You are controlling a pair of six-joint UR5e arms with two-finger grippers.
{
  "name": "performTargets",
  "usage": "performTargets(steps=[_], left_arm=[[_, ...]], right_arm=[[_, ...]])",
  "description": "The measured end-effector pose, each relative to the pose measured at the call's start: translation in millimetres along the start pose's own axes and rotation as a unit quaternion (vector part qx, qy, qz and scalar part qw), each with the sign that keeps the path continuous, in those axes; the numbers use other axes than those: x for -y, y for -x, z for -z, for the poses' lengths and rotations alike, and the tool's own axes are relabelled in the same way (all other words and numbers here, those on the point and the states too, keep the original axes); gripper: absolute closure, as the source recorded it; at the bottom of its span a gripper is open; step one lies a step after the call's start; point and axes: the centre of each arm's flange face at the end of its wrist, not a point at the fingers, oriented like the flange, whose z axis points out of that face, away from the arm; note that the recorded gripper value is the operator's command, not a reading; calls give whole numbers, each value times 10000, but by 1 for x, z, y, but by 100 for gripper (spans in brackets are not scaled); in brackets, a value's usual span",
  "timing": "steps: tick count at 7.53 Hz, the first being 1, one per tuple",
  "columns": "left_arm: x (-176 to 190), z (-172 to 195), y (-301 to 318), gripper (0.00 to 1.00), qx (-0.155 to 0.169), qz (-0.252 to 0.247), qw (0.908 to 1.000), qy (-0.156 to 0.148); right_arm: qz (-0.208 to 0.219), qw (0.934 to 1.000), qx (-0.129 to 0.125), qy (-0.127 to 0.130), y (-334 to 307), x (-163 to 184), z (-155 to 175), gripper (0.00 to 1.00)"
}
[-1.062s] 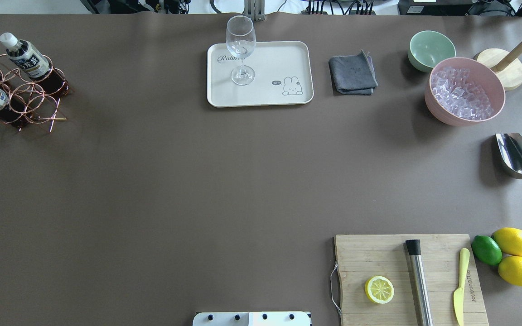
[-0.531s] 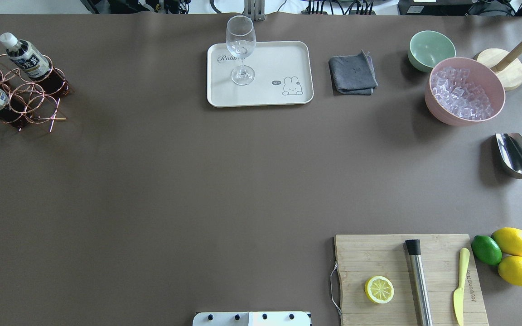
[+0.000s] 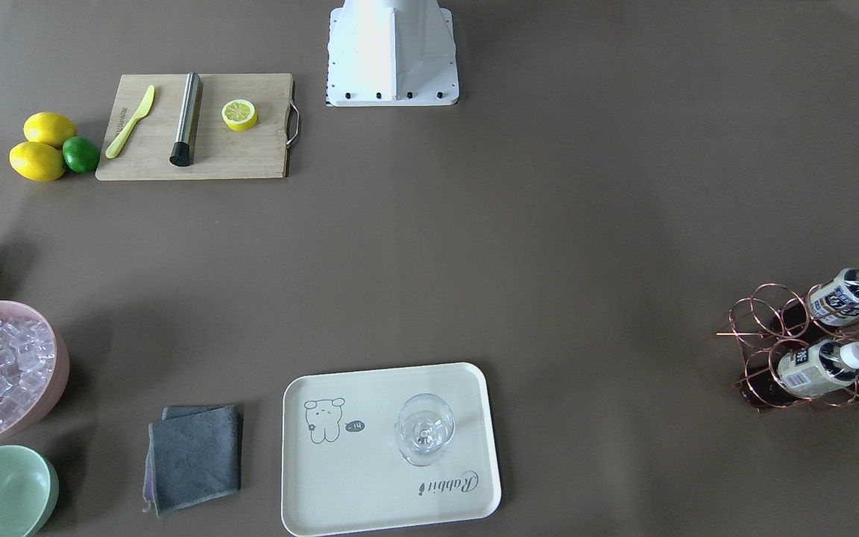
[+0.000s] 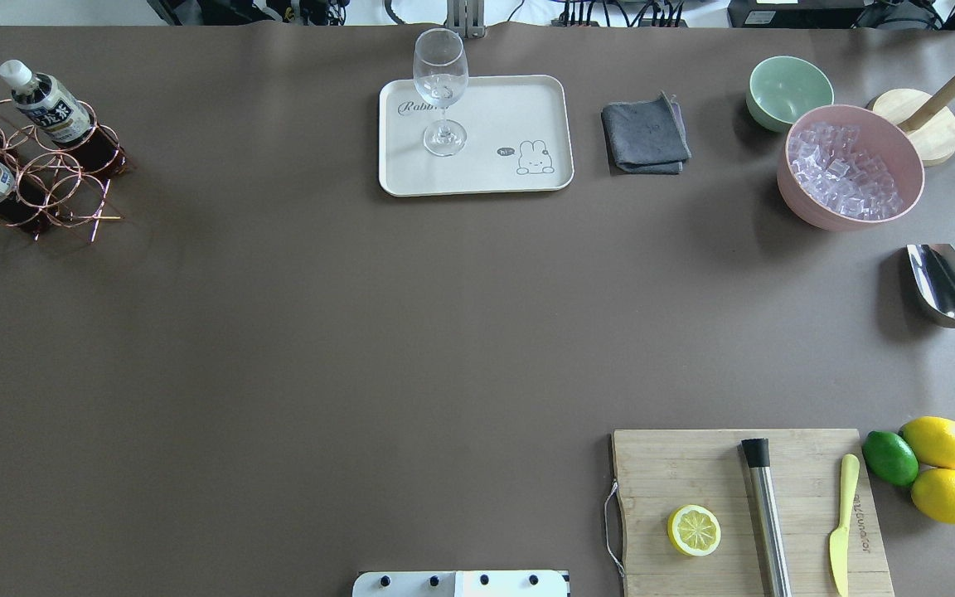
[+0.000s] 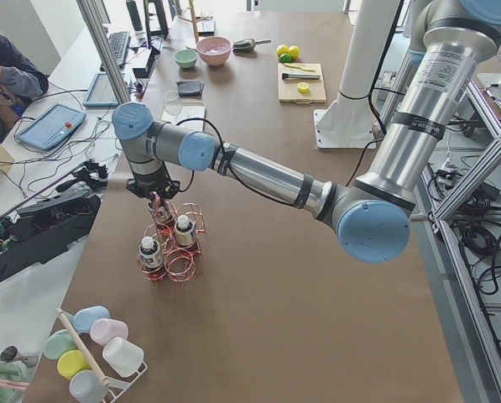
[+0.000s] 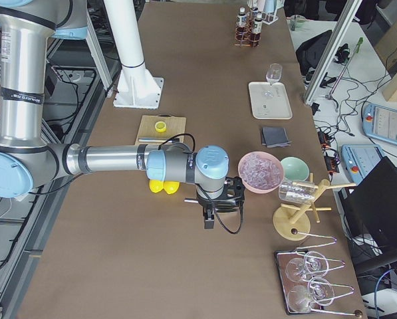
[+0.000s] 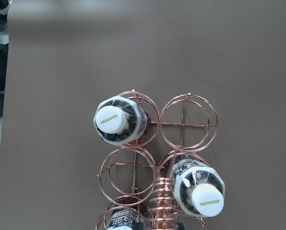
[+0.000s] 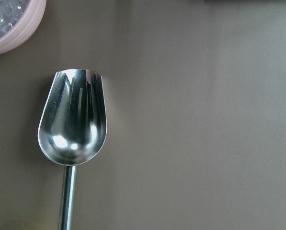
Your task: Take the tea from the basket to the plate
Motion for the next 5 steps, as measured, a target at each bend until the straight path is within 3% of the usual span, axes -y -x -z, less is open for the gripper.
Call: performTargets(steps=[5], left_arm=[[21, 18, -6, 100, 81, -103, 9997, -209]], right_arm=[[0, 10000, 5, -10, 0, 0, 1, 0]])
